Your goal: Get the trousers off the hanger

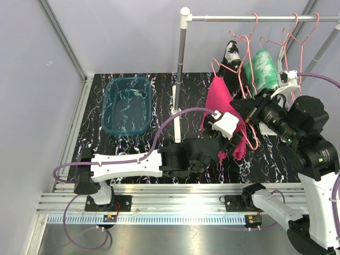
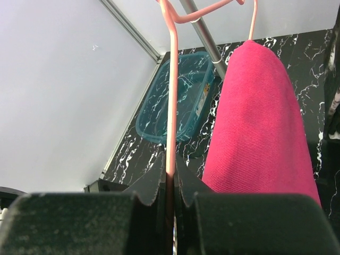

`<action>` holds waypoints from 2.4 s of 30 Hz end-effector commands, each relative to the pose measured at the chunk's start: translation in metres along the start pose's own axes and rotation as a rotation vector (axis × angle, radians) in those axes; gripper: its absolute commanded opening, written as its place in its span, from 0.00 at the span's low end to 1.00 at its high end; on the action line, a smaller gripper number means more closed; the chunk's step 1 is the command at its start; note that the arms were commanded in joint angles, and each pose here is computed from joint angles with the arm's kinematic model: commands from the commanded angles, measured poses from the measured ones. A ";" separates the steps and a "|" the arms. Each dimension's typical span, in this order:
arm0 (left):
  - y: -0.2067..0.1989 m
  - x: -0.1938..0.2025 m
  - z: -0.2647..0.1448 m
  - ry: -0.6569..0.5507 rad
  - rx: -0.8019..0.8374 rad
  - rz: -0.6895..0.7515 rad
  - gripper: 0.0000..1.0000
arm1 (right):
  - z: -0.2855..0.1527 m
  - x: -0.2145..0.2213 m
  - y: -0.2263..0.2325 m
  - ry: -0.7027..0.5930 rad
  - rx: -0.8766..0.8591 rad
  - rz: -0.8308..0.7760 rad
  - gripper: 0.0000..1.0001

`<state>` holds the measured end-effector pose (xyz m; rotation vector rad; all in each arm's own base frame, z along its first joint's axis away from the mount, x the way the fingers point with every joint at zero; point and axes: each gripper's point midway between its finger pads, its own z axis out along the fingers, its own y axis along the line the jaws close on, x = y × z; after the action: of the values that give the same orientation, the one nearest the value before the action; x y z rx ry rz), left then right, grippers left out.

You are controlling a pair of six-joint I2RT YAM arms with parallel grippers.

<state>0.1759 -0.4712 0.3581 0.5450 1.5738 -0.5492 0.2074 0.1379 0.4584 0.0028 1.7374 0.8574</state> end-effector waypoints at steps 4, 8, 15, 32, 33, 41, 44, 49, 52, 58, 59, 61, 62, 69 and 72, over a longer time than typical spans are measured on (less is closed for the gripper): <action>0.008 -0.056 0.008 -0.146 -0.069 -0.096 0.42 | -0.011 -0.041 0.039 -0.169 -0.163 -0.042 0.00; 0.015 -0.061 0.005 -0.153 -0.092 -0.103 0.12 | -0.010 -0.037 0.028 -0.168 -0.114 -0.064 0.00; 0.045 -0.083 -0.022 -0.187 -0.140 -0.141 0.00 | 0.015 0.000 -0.021 -0.098 0.026 -0.086 0.00; 0.153 -0.203 -0.124 -0.433 -0.275 -0.173 0.00 | 0.040 0.080 -0.068 0.077 0.068 -0.060 0.00; 0.158 -0.210 -0.130 -0.449 -0.280 -0.174 0.00 | 0.041 0.082 -0.067 0.079 0.057 -0.060 0.00; 0.195 -0.271 -0.170 -0.569 -0.344 -0.149 0.00 | 0.050 0.104 -0.065 0.132 -0.026 -0.090 0.00; 0.212 -0.277 -0.172 -0.555 -0.404 -0.105 0.00 | 0.051 0.101 -0.067 0.130 -0.024 -0.133 0.00; 0.260 -0.254 -0.155 -0.446 -0.545 -0.071 0.00 | 0.049 0.088 -0.067 0.122 0.000 -0.200 0.00; 0.290 -0.237 -0.154 -0.390 -0.619 -0.072 0.00 | 0.044 0.076 -0.064 0.101 0.012 -0.233 0.00; 0.342 -0.205 -0.163 -0.273 -0.787 -0.036 0.00 | 0.021 0.061 -0.044 0.082 -0.027 -0.265 0.00; 0.354 -0.200 -0.165 -0.255 -0.823 -0.031 0.00 | 0.016 0.059 -0.039 0.074 -0.043 -0.268 0.00; 0.365 -0.186 -0.163 -0.201 -0.844 -0.006 0.00 | 0.007 0.058 -0.031 0.067 -0.071 -0.269 0.00; 0.371 -0.176 -0.162 -0.175 -0.866 0.003 0.00 | 0.003 0.055 -0.028 0.059 -0.078 -0.272 0.00; 0.425 -0.121 -0.183 -0.027 -1.033 0.021 0.00 | -0.021 0.050 -0.023 0.054 -0.062 -0.298 0.00; 0.439 -0.103 -0.199 0.017 -1.110 0.054 0.00 | -0.031 0.049 -0.022 0.042 -0.054 -0.305 0.00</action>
<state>0.3269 -0.0289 0.4385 -0.1596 1.7011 0.4361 0.1830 0.1297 0.3977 -0.2886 1.7280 0.6992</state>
